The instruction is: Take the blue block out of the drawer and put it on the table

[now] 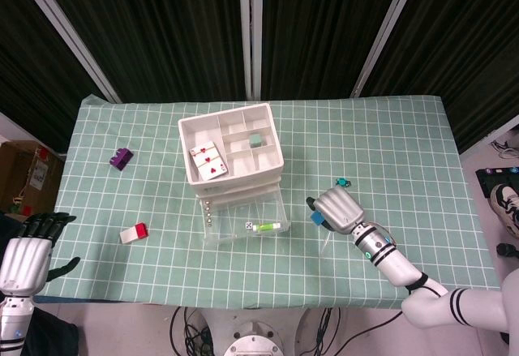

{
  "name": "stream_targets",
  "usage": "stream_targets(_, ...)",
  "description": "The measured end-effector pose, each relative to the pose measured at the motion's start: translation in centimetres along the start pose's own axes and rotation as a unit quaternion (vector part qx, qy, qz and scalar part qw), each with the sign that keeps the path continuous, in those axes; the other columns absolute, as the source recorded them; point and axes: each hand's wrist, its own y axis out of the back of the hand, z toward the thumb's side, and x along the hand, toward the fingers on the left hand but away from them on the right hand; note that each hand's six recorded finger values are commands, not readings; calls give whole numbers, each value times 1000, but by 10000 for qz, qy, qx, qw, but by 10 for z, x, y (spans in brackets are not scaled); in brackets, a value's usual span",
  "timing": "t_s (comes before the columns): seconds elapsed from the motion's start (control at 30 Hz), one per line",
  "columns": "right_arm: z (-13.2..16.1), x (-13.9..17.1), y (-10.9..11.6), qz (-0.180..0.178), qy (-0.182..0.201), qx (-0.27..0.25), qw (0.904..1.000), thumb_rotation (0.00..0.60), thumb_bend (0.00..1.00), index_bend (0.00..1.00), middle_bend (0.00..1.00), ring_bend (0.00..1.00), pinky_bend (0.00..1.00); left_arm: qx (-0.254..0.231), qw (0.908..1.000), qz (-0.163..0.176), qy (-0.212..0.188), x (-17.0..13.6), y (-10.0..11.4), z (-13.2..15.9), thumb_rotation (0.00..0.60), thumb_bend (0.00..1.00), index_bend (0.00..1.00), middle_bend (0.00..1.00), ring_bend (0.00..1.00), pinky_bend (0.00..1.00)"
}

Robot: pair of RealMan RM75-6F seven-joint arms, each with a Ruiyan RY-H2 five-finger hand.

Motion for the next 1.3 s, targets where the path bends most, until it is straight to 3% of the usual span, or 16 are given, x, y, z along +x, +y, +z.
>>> stream_targets(0.07, 2, -6, -10, 104, 15, -22, 9999, 600, 287, 570, 927, 990, 1000, -2, 10000, -15, 20, -1, 0, 0, 600, 63, 262, 233, 189, 197)
stream_targets(0.23, 6, -12, -21, 305, 28, 3, 9995, 600, 207, 205, 919, 979, 994, -11, 10000, -51, 23, -1, -3, 0, 600, 64, 262, 233, 189, 197)
stream_targets(0.33, 6, -10, -20, 305, -19, 22, 9995, 600, 170, 54, 898, 970, 982, -17, 10000, -46, 17, 0, -3, 0, 600, 63, 262, 233, 190, 197)
stream_targets(0.43, 4, -5, -14, 240, -85, -16, 9997, 600, 157, 4, 866, 958, 970, -25, 10000, -40, 2, 1, -3, 0, 600, 63, 261, 233, 189, 197)
stream_targets(0.67, -6, 18, 8, -122, -281, -143, 9994, 600, 159, 0, 735, 849, 949, -45, 10000, 10, -30, 3, -3, 2, 600, 64, 261, 233, 189, 197)
stream_targets(0.73, -11, 29, 16, -290, -396, -198, 9986, 600, 169, 0, 635, 713, 853, -34, 10000, 22, -34, 4, -3, 2, 600, 63, 262, 233, 189, 197)
stream_targets(0.9, -32, 70, 27, -666, -868, -360, 9934, 600, 172, 0, 198, 112, 178, -57, 10000, 13, -64, 7, -7, 6, 600, 63, 261, 233, 189, 197)
stream_targets(0.97, -44, 94, 28, -801, -1154, -431, 9891, 600, 170, 0, 79, 11, 34, -87, 9999, 1, -71, 8, -10, 8, 600, 63, 260, 233, 189, 197)
stream_targets(1.07, -59, 134, 25, -938, -1585, -570, 9812, 600, 160, 0, 3, 0, 0, -125, 9999, -12, -80, 9, -14, 11, 600, 63, 253, 232, 189, 197)
stream_targets(1.3, -76, 217, 16, -1194, -2276, -1042, 9608, 600, 157, 0, 0, 0, 0, -210, 9997, 9, -93, 9, -19, 15, 600, 63, 251, 230, 189, 197)
